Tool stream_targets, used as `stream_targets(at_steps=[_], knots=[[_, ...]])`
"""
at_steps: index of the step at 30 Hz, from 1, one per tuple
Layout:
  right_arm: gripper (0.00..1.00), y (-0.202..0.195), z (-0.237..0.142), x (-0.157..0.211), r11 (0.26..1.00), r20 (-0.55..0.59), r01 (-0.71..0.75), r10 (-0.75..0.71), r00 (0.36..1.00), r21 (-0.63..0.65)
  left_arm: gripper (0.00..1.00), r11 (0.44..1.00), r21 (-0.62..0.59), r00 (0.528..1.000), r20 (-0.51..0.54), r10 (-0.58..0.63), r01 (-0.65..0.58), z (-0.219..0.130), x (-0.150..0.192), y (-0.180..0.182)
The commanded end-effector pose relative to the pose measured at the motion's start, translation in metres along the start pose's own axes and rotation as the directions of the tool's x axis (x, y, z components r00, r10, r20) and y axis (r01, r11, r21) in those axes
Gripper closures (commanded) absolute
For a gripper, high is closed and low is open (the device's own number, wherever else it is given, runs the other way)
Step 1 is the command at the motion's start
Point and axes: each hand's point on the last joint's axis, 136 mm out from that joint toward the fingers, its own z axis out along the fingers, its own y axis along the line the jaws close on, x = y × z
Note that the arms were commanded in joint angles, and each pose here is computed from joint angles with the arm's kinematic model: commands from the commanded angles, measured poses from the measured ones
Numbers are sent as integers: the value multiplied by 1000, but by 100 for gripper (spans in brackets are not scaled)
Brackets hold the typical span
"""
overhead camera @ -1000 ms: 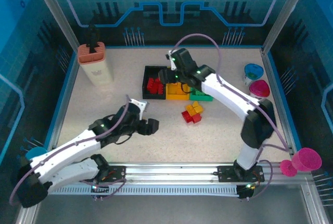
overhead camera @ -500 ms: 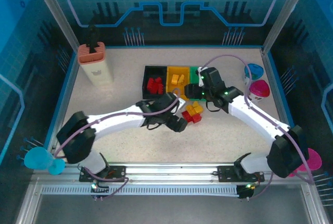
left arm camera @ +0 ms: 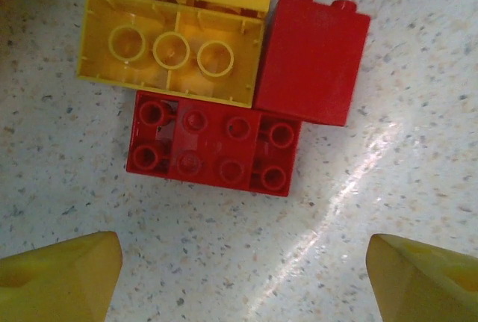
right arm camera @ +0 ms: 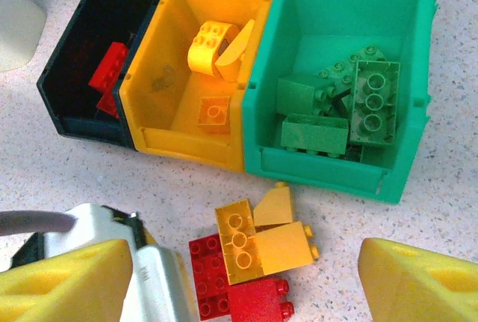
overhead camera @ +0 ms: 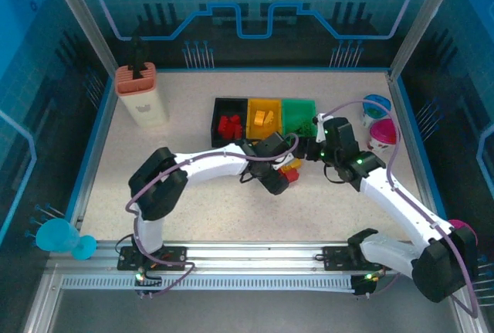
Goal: Sort the legos into containers by color
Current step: Pick up the lego from the center of the table.
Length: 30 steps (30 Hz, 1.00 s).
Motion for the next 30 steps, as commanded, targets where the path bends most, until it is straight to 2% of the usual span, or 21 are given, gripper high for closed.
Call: stream_targets(at_steps=[1,17,30], knots=[[19,-4,-5,1,999,18,-20,21,1000,-26,14,997,-32,995,-79,68,-71,8,7,4],[18,-21,-11,10,999,6,-50,50,999,-9,10,990,-59,982,-147,115,-124,34,-4,11],[18,-26,-13,13,998,2,-70,70,998,-9,12,986,-68,975,-177,138,-151,51,-8,17]])
